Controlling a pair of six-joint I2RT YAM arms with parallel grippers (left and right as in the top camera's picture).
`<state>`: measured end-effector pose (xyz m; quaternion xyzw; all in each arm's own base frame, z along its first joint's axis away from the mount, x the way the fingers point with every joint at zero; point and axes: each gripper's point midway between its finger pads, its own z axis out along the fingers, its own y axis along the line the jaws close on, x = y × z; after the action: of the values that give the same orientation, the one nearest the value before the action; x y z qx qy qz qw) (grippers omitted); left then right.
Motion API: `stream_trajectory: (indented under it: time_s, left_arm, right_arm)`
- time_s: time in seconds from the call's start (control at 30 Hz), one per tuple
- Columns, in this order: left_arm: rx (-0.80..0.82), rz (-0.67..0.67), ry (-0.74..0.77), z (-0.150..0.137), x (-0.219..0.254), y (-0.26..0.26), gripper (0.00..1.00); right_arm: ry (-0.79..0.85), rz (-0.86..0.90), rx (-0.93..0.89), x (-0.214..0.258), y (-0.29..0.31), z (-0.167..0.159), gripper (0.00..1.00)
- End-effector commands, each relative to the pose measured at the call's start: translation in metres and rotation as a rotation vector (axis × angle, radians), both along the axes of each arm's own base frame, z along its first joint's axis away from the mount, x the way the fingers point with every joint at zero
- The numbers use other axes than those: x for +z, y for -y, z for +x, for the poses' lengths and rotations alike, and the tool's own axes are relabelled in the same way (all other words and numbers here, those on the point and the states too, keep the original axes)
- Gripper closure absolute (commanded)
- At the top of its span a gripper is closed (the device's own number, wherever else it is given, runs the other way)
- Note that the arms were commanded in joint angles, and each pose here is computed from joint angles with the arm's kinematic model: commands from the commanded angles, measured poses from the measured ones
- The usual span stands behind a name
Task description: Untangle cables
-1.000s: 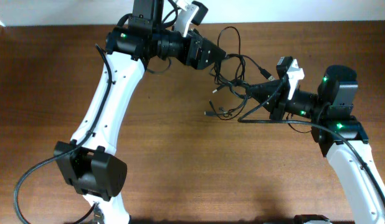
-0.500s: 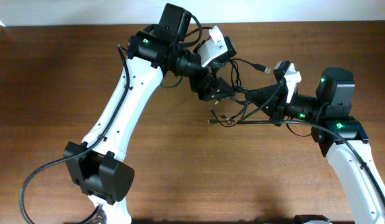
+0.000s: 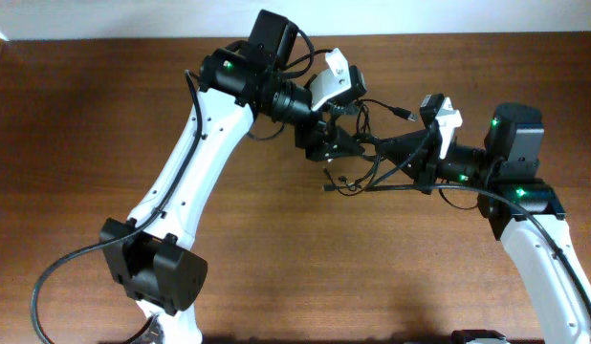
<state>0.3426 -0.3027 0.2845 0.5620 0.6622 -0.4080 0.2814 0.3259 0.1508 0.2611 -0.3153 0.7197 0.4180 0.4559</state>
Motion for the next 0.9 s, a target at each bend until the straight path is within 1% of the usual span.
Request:
stream_trajectory:
  time_s: [0.0,0.03,0.07,0.1,0.23,0.3,0.37,0.43,0.47,0.57,0.63,0.77,0.83,0.87]
  left_arm:
    - [-0.022,-0.041,0.065,-0.005,0.021,0.001,0.13]
    - [-0.022,-0.041,0.064,-0.006,0.021,0.001,0.17]
    - [-0.022,-0.04,0.064,-0.006,0.021,0.001,0.17]
    - [-0.025,-0.041,0.064,-0.006,0.021,0.002,0.21]
    - [-0.055,-0.033,0.067,-0.016,0.02,0.013,0.21]
    - [-0.047,0.01,0.086,-0.016,0.013,0.016,0.23]
    - [-0.051,0.019,0.086,-0.018,0.012,0.017,0.25]
    - [-0.045,0.033,0.092,-0.017,0.01,0.017,0.3]
    - [-0.042,0.04,0.091,-0.017,0.008,0.016,0.35]
    - [-0.042,0.04,0.091,-0.017,0.008,0.016,0.38]
    - [-0.042,0.042,0.085,-0.018,0.008,0.016,0.48]
    - [-0.052,0.03,0.049,-0.023,0.009,0.014,0.74]
    - [-0.049,0.023,0.045,-0.022,0.01,0.013,0.82]
    - [-0.048,0.023,0.046,-0.022,0.01,0.012,0.87]
  right_arm:
    - [0.045,0.023,0.054,0.012,-0.003,-0.005,0.96]
    - [0.065,0.028,0.079,0.014,-0.005,-0.008,0.96]
    - [0.08,0.03,0.097,0.016,-0.006,-0.011,0.96]
    - [0.083,0.033,0.103,0.016,-0.006,-0.012,0.96]
    - [0.108,0.029,0.117,0.017,-0.007,-0.013,0.96]
    - [0.126,0.023,0.122,0.017,-0.007,-0.013,0.96]
    - [0.137,0.02,0.123,0.018,-0.007,-0.013,0.96]
    - [0.144,0.019,0.122,0.019,-0.007,-0.012,0.96]
    - [0.147,0.019,0.122,0.019,-0.007,-0.012,0.96]
    - [0.147,0.017,0.12,0.019,-0.007,-0.011,0.96]
    - [0.147,0.017,0.12,0.019,-0.007,-0.011,0.96]
    - [0.141,-0.008,0.081,0.015,-0.004,-0.005,0.96]
    - [0.14,-0.011,0.075,0.014,-0.003,-0.004,0.96]
    - [0.141,-0.011,0.075,0.014,-0.003,-0.004,0.96]
